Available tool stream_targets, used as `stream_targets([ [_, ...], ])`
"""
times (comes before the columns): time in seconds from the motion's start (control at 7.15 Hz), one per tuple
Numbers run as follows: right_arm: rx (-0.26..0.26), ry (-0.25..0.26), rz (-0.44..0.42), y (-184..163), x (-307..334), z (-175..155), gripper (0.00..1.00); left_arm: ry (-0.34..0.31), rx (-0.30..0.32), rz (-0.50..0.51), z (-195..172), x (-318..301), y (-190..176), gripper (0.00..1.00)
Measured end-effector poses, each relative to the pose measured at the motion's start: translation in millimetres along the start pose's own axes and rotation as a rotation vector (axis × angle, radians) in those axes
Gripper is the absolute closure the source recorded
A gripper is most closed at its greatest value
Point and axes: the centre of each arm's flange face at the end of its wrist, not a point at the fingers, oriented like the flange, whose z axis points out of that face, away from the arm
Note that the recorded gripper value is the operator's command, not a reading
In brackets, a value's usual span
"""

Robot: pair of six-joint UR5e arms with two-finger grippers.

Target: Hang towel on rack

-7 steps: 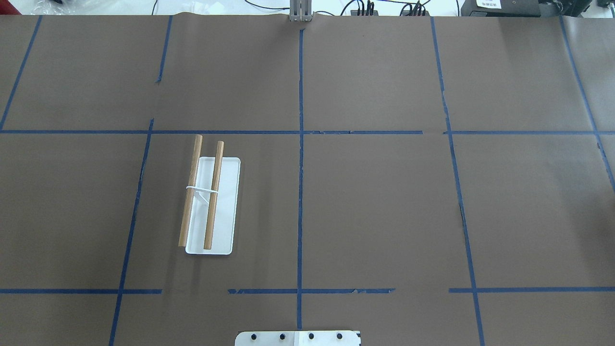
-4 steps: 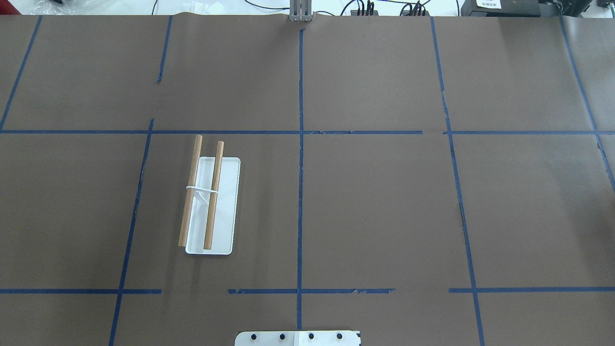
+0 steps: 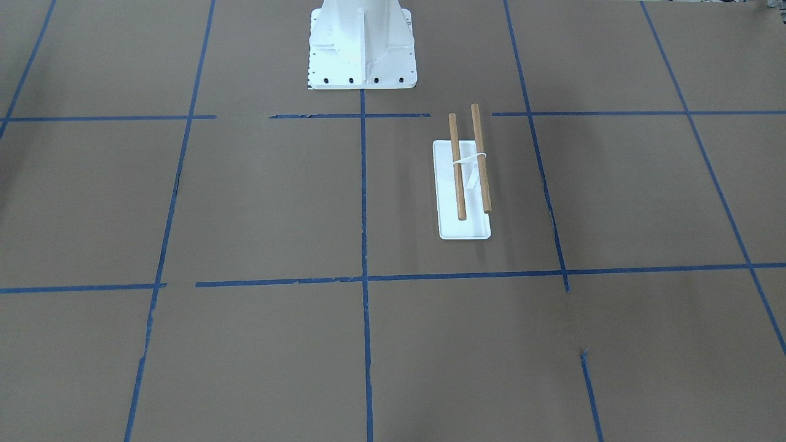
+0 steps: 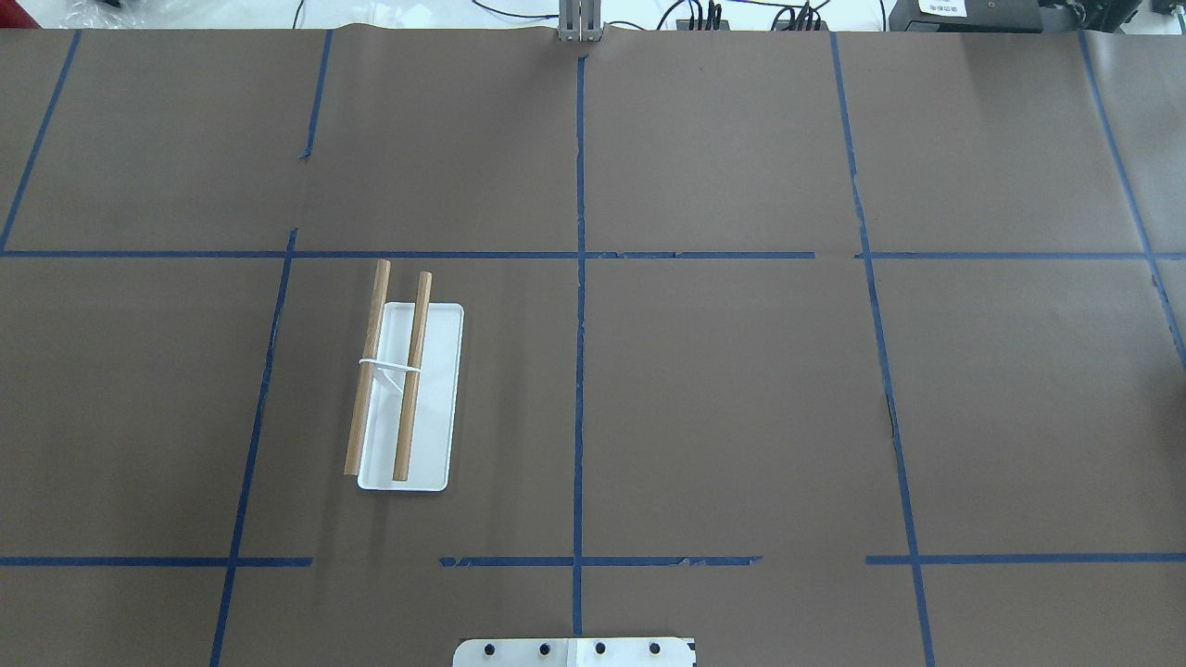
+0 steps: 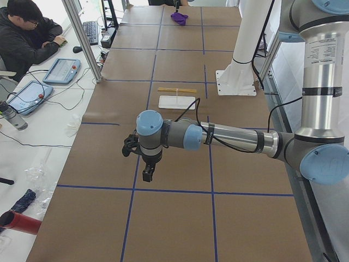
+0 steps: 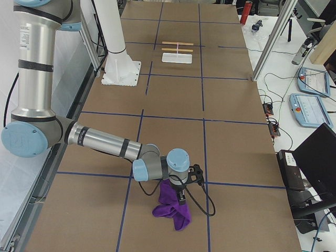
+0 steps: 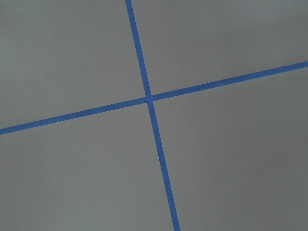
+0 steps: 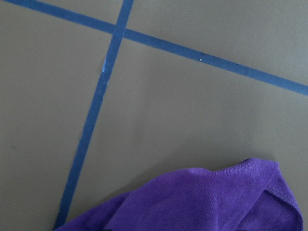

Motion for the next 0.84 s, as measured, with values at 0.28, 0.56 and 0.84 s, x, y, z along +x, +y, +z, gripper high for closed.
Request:
stream_targets([
  [0.28,-0.020,0.017,-0.042,7.0,3.0,19.2,1.00,0.001,0.001,0.001,-0.3,0.4,-0.1,0.00],
  [0.56,-0.032,0.032,-0.081,10.1,5.3,24.3,1.00,0.003,0.001,0.001,-0.4,0.6,-0.2,0.00],
  [0.84,-0.032,0.043,-0.111,8.3,5.0,23.1,1.00,0.004,0.001,0.001,-0.4,0.8,-0.2,0.00],
])
